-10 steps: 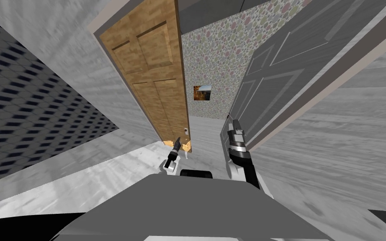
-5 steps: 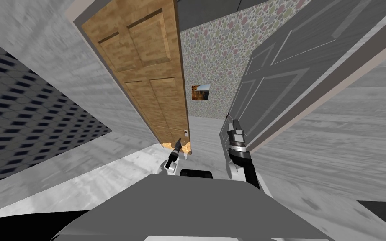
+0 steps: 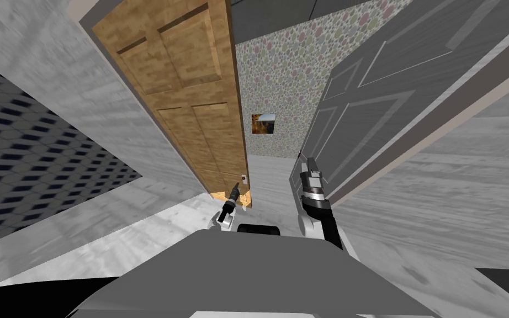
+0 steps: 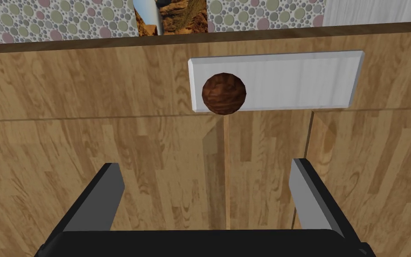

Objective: Push the door open

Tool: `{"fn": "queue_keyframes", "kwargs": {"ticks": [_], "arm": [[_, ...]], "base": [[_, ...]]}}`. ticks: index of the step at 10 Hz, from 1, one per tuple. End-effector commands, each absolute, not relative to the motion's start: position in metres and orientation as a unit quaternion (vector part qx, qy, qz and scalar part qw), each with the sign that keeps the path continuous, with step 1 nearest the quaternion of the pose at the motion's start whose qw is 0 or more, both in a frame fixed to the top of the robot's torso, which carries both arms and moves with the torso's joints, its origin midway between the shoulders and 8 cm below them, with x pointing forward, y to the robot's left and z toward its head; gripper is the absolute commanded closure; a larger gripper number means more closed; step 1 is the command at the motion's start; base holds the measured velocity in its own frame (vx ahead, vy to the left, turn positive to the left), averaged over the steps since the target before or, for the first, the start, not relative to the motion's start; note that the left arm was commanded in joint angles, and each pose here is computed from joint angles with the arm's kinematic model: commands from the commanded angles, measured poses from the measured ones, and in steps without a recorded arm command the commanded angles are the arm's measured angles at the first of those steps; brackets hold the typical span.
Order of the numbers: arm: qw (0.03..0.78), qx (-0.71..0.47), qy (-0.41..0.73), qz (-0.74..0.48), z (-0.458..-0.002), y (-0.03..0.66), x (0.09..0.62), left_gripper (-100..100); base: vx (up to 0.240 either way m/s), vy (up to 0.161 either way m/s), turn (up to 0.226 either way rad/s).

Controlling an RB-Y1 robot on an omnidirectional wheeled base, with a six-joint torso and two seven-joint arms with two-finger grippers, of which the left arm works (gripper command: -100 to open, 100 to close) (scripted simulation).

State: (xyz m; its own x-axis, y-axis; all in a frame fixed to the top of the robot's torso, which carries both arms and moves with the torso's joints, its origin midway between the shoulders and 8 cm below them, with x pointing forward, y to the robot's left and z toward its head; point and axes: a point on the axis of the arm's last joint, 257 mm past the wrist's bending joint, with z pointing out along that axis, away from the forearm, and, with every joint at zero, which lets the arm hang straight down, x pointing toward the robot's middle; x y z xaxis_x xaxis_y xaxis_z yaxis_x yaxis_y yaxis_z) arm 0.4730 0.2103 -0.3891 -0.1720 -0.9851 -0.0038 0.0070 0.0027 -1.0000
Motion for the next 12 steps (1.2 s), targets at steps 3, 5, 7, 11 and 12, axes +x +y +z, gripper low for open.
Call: {"fn": "queue_keyframes", "kwargs": {"ticks": [3, 5, 7, 11, 12], "arm": [[0.46, -0.455, 0.538, -0.54, -0.3903, 0.2116, 0.4727, -100], [0.461, -0.457, 0.537, -0.539, -0.391, 0.2115, 0.4725, -100], [0.461, -0.458, 0.536, -0.539, -0.3911, 0.2113, 0.4725, -100], [0.461, -0.458, 0.536, -0.539, -0.3911, 0.2113, 0.4725, 100], [0.461, -0.458, 0.536, -0.539, -0.3911, 0.2113, 0.4725, 100]], "base": [[0.197, -0.02, -0.03], [0.178, -0.034, -0.027], [0.135, -0.005, -0.007], [-0.018, 0.0, -0.003], [-0.006, 0.0, 0.003]]}}
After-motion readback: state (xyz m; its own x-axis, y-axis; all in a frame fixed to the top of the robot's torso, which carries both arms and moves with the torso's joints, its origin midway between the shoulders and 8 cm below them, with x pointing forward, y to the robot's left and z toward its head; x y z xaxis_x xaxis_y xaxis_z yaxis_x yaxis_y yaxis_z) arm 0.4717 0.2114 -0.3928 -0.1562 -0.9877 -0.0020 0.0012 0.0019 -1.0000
